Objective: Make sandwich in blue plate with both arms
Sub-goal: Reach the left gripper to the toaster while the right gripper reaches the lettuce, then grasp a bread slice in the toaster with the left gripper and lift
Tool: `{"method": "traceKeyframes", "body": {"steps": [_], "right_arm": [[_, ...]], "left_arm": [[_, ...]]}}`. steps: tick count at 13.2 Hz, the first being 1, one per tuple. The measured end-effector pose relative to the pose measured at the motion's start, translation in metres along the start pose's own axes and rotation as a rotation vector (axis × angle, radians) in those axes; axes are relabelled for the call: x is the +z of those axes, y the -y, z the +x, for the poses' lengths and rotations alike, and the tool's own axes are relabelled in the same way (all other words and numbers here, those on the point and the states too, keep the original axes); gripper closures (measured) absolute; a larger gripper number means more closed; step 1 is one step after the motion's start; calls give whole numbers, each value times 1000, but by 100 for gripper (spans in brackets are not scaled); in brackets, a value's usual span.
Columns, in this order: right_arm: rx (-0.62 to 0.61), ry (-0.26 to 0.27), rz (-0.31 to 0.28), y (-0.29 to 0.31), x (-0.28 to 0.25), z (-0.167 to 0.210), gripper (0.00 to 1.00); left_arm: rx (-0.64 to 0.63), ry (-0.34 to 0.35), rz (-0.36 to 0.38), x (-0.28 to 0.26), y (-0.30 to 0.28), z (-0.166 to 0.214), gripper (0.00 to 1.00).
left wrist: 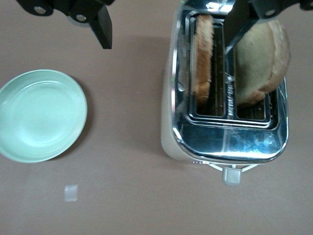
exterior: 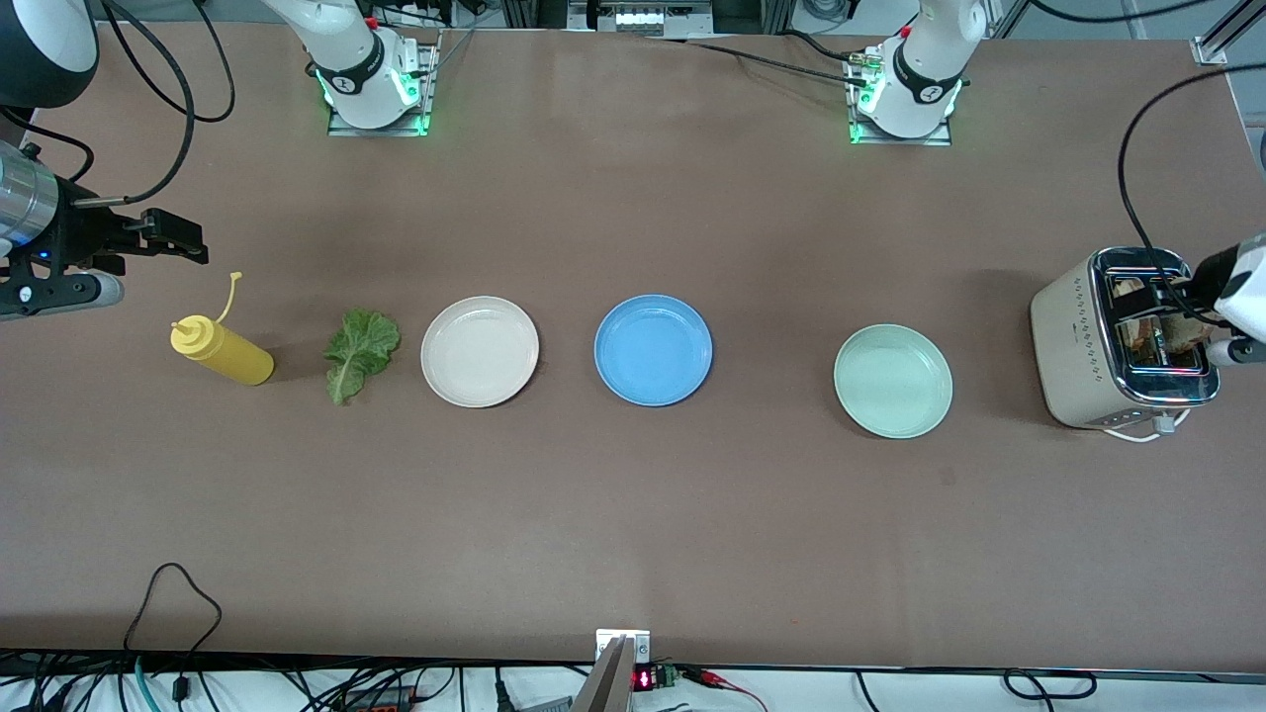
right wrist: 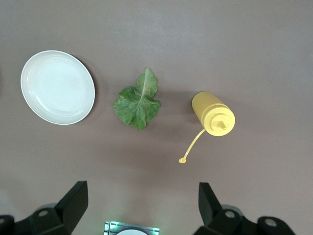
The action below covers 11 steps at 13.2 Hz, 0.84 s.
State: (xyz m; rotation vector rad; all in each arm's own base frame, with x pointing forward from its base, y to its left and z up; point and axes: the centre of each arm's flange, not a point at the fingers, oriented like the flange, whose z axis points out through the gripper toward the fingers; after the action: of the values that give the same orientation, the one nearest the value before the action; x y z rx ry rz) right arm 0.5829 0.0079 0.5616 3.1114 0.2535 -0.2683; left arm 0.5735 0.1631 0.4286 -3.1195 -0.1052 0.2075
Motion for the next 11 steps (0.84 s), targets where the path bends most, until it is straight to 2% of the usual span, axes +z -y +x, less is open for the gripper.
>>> {"method": "traceKeyframes", "body": {"steps": [3,7,9,10,11], "right_arm": [[-3,17,3,0,9,4,0],[-35,58,5,17,29,17,0],[-39,89,9,19,40,21,0],[-39,102,11,19,44,22,0],[-39,113,13,19,48,23,0]], "left_arm": [[15,48,-15,37,24,6,0],[13,110,-30,54,26,4,4],[4,129,-36,58,31,1,19],[0,135,-38,60,34,0,19],[-6,141,-41,65,38,0,26]]}}
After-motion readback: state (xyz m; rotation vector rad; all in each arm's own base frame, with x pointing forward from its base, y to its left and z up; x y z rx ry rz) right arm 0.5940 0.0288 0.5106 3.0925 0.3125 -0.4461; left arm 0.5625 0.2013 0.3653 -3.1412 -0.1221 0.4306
